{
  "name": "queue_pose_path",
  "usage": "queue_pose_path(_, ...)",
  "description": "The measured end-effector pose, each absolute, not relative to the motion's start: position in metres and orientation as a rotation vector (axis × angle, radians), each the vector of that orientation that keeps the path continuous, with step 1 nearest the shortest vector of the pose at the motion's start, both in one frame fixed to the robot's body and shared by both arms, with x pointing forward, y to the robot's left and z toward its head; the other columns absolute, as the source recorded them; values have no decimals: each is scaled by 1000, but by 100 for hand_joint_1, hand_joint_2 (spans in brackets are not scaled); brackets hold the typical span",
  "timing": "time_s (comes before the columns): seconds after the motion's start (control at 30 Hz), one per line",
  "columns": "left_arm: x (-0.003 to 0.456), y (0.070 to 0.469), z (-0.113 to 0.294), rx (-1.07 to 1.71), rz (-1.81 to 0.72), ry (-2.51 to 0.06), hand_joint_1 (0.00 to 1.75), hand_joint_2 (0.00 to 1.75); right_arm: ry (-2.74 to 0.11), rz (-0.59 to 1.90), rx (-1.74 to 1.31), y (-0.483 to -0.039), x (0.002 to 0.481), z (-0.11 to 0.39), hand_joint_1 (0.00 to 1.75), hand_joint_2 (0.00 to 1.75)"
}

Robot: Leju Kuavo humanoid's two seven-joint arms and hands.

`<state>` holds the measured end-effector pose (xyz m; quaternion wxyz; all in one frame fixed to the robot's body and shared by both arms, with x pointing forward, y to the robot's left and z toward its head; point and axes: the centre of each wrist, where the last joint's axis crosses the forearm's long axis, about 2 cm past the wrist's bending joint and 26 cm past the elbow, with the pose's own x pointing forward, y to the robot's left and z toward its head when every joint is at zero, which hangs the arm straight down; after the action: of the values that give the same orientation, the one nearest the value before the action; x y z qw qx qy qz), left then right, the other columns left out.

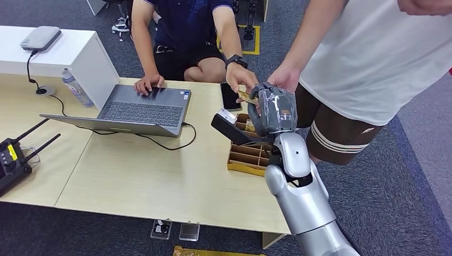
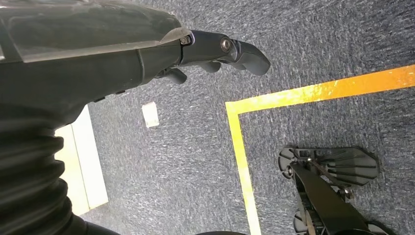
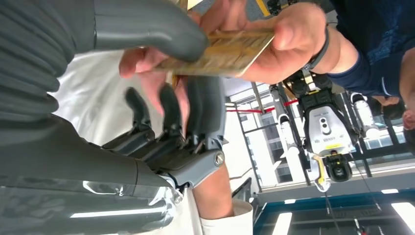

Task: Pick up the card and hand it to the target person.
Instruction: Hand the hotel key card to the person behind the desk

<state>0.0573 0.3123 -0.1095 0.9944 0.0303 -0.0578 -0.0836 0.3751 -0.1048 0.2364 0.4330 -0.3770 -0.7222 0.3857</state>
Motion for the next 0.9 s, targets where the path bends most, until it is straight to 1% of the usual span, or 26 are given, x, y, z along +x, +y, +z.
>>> queue_pose_path(0.03,57,312,-109,61,-166,-115,0,131,-1799,961,-939,-105,375,236,5,175)
queue_pose_path(0.07,57,312,-109,63,-163,-115,0,87,-1799,962,-939,-105,375,236,0,175)
queue_pose_path(0.13,57,313,-109,66,-156,-111,0,0,-1798,963,-939,-105,375,236,0,175)
queue_pose_path(0.53,57,313,-109,77,-149,-103,0,0,-1800,960,-940,-104,375,235,0,175)
queue_pose_path(0.7,57,313,-109,80,-149,-103,0,0,-1830,910,-926,-107,372,237,0,175)
queue_pose_path(0.8,57,313,-110,86,-144,-103,0,0,-1906,835,-817,-115,368,238,0,175)
queue_pose_path(0.9,56,314,-110,91,-139,-103,0,0,-2043,711,-611,-129,361,239,0,175)
